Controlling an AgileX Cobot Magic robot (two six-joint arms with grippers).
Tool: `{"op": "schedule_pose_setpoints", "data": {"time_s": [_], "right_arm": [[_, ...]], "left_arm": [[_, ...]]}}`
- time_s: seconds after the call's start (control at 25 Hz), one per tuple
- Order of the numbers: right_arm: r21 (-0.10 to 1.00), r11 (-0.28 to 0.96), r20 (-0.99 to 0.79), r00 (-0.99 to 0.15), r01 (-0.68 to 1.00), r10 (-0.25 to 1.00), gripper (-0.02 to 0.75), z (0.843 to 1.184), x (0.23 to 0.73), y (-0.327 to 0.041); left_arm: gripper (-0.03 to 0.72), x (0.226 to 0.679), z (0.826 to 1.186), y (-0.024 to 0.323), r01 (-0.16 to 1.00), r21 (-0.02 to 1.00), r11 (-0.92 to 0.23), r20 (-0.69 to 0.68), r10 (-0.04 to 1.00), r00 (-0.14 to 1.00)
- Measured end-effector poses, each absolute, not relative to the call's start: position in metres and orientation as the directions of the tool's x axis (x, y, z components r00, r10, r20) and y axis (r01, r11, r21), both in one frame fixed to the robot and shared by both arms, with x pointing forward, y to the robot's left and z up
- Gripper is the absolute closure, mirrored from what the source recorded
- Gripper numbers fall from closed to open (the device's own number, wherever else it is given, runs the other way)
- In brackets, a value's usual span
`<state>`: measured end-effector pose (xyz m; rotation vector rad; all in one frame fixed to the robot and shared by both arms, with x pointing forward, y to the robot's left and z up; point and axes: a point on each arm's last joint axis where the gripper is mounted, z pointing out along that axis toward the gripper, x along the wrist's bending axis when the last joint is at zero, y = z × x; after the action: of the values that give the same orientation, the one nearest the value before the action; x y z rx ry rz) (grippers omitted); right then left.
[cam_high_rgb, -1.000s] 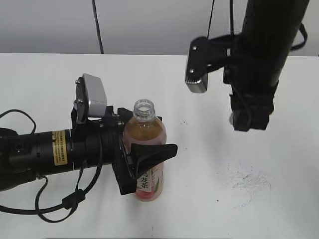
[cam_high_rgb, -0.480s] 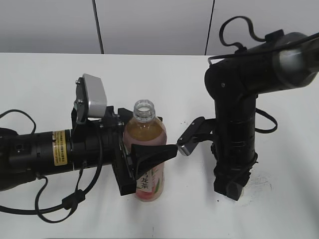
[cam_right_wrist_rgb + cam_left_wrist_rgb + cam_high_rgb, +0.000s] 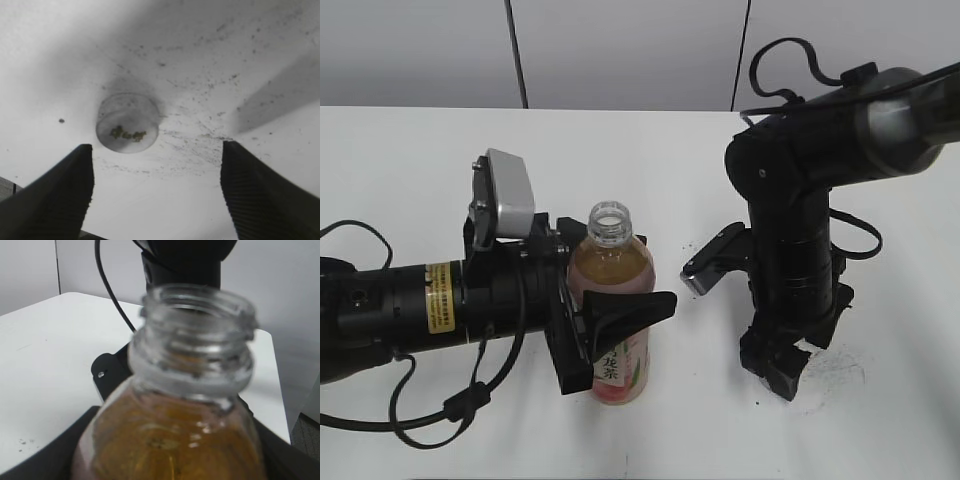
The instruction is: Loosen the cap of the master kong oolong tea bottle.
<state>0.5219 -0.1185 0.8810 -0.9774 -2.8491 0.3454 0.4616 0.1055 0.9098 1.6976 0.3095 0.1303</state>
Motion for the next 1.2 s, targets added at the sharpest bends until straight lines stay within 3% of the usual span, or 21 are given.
{"op": "schedule_pose_setpoints", "data": {"time_s": [0.12,0.28,0.56,1.2], "right_arm": [[-0.264,0.753,0.024,-0.776,0.603,0.630,0.200,0.884,0.523,-0.118],[-0.253,0.742,0.015,-0.765,0.621,0.644,0.223,0.888,0.527,-0.116],[-0.217,0.744,0.003,-0.762,0.631,0.647,0.225,0.900,0.528,-0.115],[-0.129,0.747,-0.024,-0.755,0.652,0.655,0.226,0.924,0.531,-0.113]], "left_arm": [[0.235,0.461,0.910,0.105,0.110,0.986,-0.126,-0.073,0.272,0.960],[0.184,0.461,0.910,0.105,0.094,0.987,-0.130,-0.056,0.269,0.961],[0.162,0.461,0.914,0.106,0.078,0.989,-0.125,-0.042,0.272,0.961],[0.139,0.463,0.959,0.110,-0.031,0.999,-0.018,0.035,0.345,0.938]]}}
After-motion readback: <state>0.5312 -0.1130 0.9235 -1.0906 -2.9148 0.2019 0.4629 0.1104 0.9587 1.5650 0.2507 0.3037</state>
